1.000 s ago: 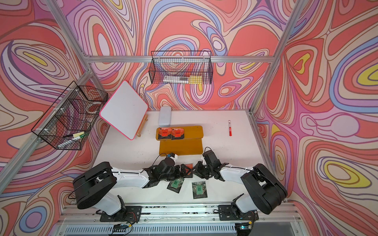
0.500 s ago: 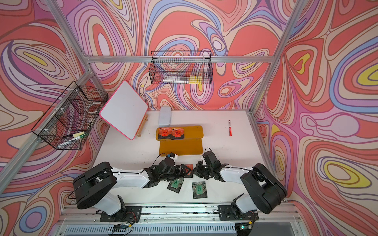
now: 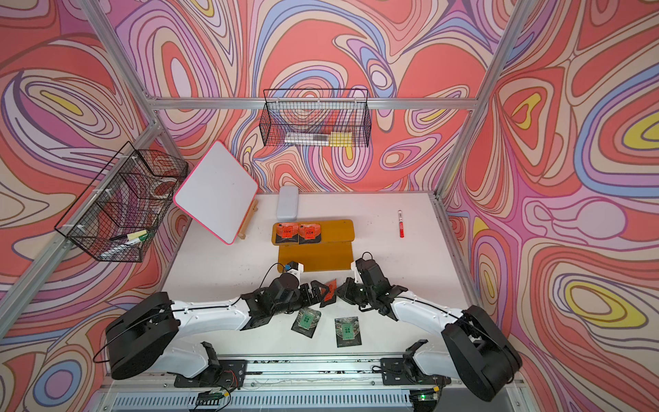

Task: Place the tea bags on the shelf by color
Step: Pick up the tea bag from the center of the board.

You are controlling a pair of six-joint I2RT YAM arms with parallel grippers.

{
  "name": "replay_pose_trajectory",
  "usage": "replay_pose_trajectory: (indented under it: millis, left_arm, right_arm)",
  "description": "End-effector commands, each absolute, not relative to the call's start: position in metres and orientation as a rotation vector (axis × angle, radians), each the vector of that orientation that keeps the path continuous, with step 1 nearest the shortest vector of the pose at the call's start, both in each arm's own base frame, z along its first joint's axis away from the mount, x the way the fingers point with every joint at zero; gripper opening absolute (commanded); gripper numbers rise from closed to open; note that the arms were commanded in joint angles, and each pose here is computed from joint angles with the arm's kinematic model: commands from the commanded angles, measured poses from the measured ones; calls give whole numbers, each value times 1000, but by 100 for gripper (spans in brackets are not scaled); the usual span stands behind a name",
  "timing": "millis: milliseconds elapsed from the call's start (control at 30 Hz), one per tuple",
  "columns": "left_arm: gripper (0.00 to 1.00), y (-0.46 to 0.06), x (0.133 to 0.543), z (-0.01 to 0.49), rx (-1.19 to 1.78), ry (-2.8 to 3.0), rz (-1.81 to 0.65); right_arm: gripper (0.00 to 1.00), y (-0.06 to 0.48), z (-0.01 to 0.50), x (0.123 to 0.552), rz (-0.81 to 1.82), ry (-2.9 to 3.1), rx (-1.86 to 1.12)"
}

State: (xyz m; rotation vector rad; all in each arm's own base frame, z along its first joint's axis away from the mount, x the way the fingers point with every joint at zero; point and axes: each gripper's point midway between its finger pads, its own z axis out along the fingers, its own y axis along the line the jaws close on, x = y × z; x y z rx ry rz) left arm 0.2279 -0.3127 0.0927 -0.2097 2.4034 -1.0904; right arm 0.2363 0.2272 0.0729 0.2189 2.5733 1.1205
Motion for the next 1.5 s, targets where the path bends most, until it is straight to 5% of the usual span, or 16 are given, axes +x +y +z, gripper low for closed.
replay_pose_trajectory:
  millis: [0, 900, 1467]
  left_arm:
    - [91, -294, 234, 107, -195, 2352, -971]
    - [99, -221, 227, 124, -210, 2252, -712]
    - [99, -210, 223, 116, -230, 2255, -692]
  right_arm:
    - [0, 229, 91, 240, 1078, 2535, 93]
    - [0, 256, 230, 256, 1345, 2274, -184]
    - [0, 226, 274, 322, 1401, 2182, -130]
